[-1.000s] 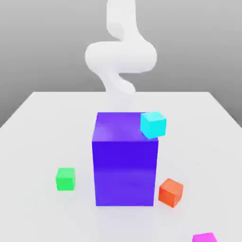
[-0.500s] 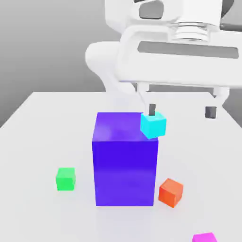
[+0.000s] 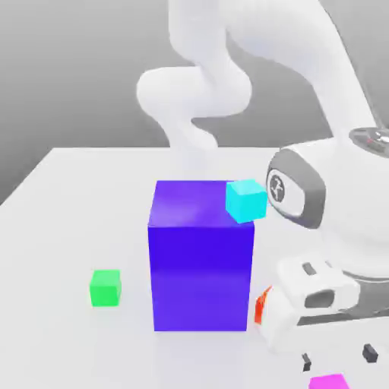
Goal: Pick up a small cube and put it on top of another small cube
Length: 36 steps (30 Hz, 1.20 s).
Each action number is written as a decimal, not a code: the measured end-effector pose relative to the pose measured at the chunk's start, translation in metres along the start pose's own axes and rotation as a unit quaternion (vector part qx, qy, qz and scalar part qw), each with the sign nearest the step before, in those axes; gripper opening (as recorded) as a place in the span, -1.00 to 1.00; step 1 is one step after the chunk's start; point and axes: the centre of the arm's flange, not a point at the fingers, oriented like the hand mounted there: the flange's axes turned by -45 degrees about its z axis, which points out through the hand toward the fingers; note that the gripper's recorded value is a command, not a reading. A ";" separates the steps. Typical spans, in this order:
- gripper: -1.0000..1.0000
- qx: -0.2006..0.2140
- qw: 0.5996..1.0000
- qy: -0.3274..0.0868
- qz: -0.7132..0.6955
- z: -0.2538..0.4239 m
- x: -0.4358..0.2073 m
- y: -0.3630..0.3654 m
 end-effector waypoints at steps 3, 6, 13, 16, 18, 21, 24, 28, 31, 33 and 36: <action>-1.00 0.001 1.000 -0.002 -0.001 0.042 -0.002 -0.001; -1.00 0.001 1.000 -0.002 -0.001 0.042 -0.002 -0.001; -1.00 0.001 1.000 -0.002 0.000 0.005 -0.001 -0.002; -1.00 -0.010 1.000 0.000 0.027 -0.022 -0.011 0.041; -1.00 -0.020 0.998 0.004 0.063 -0.033 -0.025 0.088; -1.00 -0.028 0.992 0.013 0.124 -0.051 -0.055 0.158; -1.00 -0.030 0.982 0.021 0.184 -0.066 -0.096 0.219; -1.00 -0.021 0.956 0.033 0.292 -0.081 -0.173 0.303; -1.00 -0.004 0.943 0.046 0.330 -0.088 -0.219 0.318; -1.00 0.004 0.935 0.042 0.352 -0.086 -0.251 0.325; -1.00 0.001 0.936 0.007 0.351 -0.070 -0.286 0.323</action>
